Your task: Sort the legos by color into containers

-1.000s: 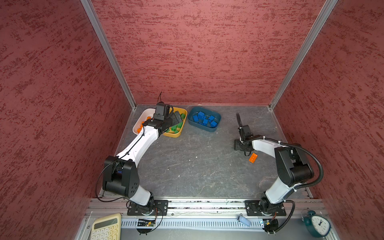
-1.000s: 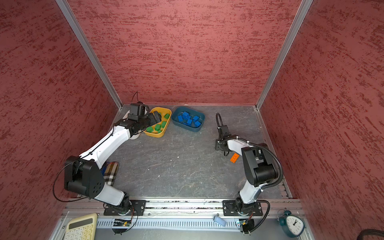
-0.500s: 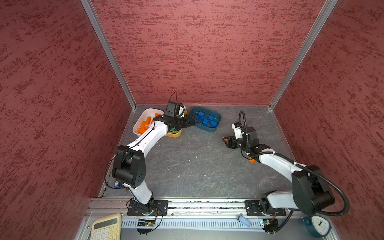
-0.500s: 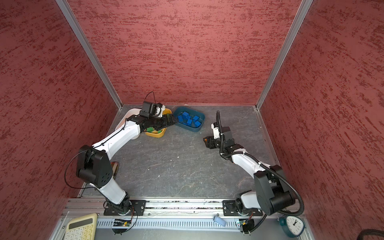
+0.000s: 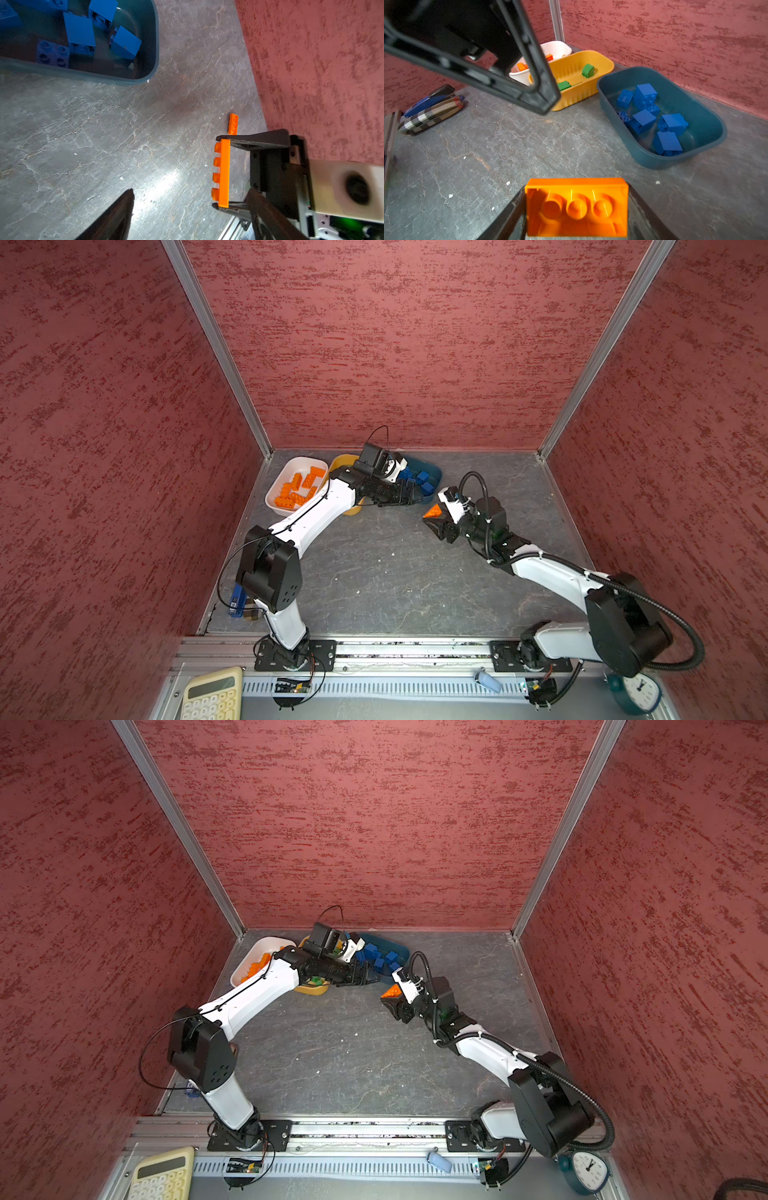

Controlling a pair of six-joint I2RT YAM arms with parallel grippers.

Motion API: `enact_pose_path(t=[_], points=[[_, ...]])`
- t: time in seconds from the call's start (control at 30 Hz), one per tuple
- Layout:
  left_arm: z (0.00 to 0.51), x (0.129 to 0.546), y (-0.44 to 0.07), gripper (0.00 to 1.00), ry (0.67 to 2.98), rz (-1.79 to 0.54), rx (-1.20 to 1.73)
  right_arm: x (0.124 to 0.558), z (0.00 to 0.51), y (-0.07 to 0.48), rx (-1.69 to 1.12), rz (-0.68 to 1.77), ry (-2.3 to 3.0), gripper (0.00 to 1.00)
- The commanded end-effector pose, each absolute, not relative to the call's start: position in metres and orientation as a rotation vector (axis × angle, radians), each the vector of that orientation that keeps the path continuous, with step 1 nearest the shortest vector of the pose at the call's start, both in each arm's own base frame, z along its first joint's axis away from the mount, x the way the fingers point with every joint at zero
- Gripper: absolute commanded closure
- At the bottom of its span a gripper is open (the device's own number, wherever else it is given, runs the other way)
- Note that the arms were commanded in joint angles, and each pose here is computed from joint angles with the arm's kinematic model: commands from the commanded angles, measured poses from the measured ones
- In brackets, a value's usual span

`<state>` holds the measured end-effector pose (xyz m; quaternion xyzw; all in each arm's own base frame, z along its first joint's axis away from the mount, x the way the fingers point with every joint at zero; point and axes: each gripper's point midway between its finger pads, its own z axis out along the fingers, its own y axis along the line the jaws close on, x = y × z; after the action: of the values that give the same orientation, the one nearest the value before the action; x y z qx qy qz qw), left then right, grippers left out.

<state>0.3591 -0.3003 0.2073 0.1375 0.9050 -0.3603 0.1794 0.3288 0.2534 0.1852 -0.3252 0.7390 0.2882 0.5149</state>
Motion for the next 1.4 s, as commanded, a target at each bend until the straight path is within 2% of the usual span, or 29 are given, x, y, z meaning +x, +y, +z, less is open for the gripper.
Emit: enact_pose_path(t=[0.0,0.3,0.47,0.5,0.6,0.63,0.7,0.77,0.8,0.83,1.07,1.37], points=[[0.201,0.35,-0.306,0.27,2.597,-1.002,0.468,0.324,0.211,0.275,-0.905,0.699,1.61,0.41],[0.195,0.334,-0.325,0.45,2.618,-1.087,0.602,0.317,0.221,0.297,-0.961,0.78,1.562,0.41],[0.192,0.324,-0.328,0.6,2.631,-1.105,0.675,0.318,0.222,0.302,-0.959,0.791,1.553,0.42],[0.191,0.323,-0.327,0.67,2.635,-1.097,0.679,0.317,0.223,0.302,-0.958,0.797,1.55,0.42],[0.191,0.324,-0.324,0.97,2.635,-1.072,0.675,0.317,0.223,0.304,-0.958,0.806,1.556,0.42],[0.191,0.325,-0.323,1.0,2.633,-1.06,0.672,0.316,0.222,0.304,-0.958,0.811,1.559,0.41],[0.193,0.328,-0.321,1.0,2.627,-1.038,0.666,0.316,0.221,0.303,-0.949,0.813,1.565,0.37],[0.192,0.334,-0.316,1.0,2.624,-0.99,0.641,0.319,0.221,0.3,-0.903,0.812,1.595,0.24],[0.192,0.339,-0.311,1.0,2.624,-0.946,0.616,0.322,0.22,0.297,-0.874,0.802,1.617,0.04],[0.19,0.346,-0.304,1.0,2.626,-0.899,0.586,0.325,0.22,0.292,-0.827,0.788,1.642,0.01],[0.194,0.395,-0.235,1.0,2.583,-0.702,0.288,0.342,0.214,0.23,-0.369,0.625,1.815,0.01],[0.213,0.448,-0.118,1.0,2.445,-0.473,-0.105,0.328,0.188,0.144,0.063,0.411,1.883,0.01]])
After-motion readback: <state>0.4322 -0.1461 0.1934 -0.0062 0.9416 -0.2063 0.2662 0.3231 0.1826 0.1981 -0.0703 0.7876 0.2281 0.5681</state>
